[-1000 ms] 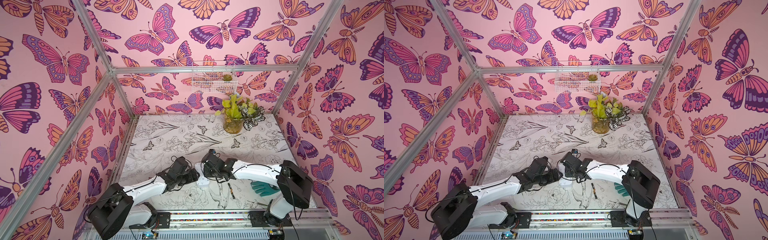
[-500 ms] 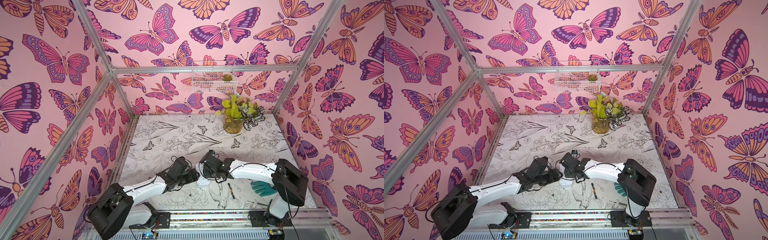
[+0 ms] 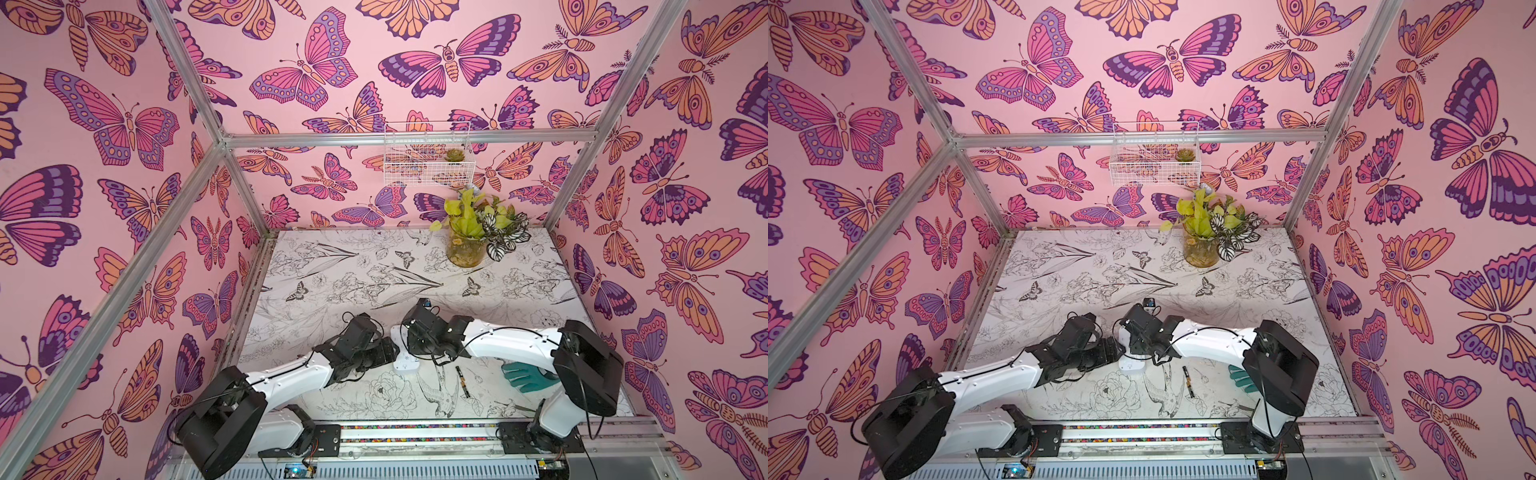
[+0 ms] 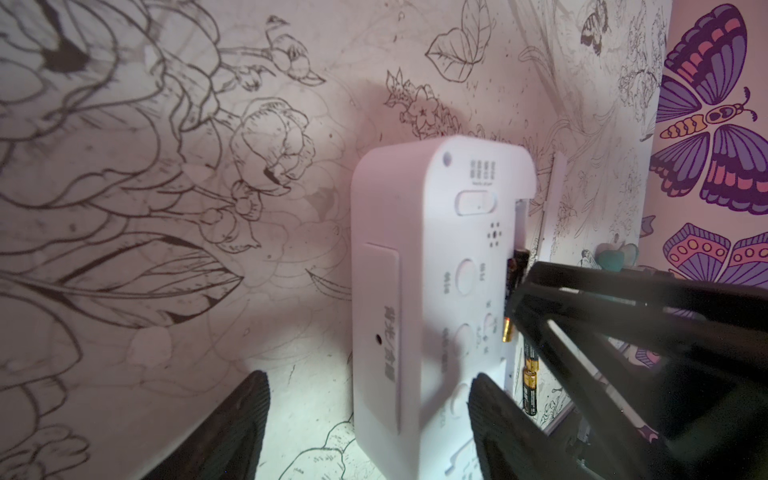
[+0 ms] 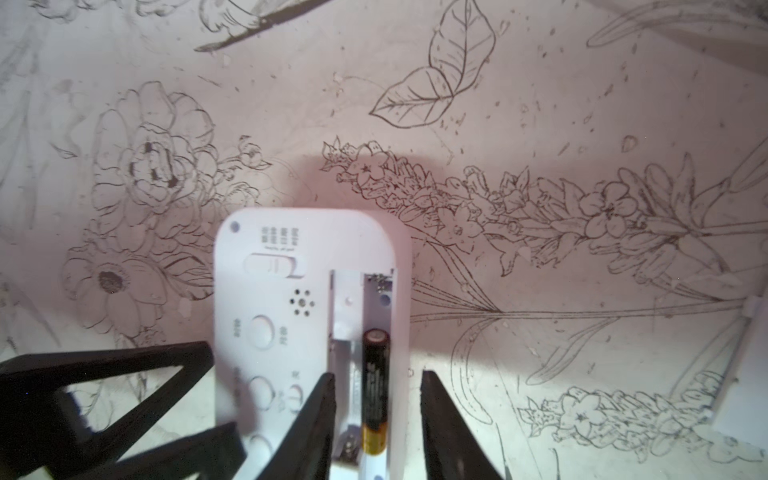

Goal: Insert the battery into the alarm
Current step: Install the battery in the alarm.

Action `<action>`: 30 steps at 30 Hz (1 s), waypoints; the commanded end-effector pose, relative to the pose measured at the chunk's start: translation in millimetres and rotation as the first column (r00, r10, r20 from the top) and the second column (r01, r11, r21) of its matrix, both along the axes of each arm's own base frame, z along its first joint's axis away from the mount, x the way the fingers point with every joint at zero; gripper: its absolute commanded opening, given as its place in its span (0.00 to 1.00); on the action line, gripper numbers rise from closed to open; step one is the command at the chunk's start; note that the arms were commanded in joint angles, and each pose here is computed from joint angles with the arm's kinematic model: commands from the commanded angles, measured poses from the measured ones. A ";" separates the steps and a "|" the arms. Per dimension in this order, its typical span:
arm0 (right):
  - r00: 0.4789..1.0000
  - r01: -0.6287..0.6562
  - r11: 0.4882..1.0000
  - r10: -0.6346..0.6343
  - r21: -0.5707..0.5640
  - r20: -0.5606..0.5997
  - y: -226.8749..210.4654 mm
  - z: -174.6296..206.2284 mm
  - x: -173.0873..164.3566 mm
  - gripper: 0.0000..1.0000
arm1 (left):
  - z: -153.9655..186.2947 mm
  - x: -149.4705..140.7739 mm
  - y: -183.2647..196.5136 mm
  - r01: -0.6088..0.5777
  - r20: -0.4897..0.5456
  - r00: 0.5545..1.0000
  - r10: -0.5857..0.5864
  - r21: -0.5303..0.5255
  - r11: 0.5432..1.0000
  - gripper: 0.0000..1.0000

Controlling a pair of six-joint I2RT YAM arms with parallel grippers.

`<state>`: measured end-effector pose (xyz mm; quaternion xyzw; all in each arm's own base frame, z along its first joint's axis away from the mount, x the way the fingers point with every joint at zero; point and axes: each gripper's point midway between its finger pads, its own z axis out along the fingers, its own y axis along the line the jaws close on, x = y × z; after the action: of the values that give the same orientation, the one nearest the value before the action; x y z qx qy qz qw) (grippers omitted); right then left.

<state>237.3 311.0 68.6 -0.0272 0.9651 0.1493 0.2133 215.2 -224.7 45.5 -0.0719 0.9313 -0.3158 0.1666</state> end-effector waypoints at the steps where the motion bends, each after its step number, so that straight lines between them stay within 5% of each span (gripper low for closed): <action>1: 0.999 -0.001 1.000 0.001 -0.020 0.033 -10.9 9.2 1.0 0.38 | -0.9 1.8 3.6 0.002 0.016 1.000 -0.003 0.025 1.000 0.79; 13: 0.999 0.017 0.995 -0.012 -0.101 0.049 -16.0 -3.5 13.7 0.24 | 10.3 11.6 0.3 0.006 0.048 0.999 -0.008 0.039 0.999 0.85; 24: 1.000 0.010 0.994 -0.009 -0.111 0.012 -17.3 -22.7 11.1 0.22 | 2.9 12.4 1.1 0.003 0.026 1.000 -0.004 0.064 0.998 0.85; 30: 0.997 0.013 0.996 -0.006 -0.091 0.070 -25.0 -0.5 12.4 0.22 | 11.0 18.0 2.9 -0.009 0.049 0.999 0.006 0.072 0.997 0.85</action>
<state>249.4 298.2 59.8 -0.0318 0.9658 0.1155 0.2300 226.0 -223.8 47.1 -0.0675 0.9385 -0.2890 0.1764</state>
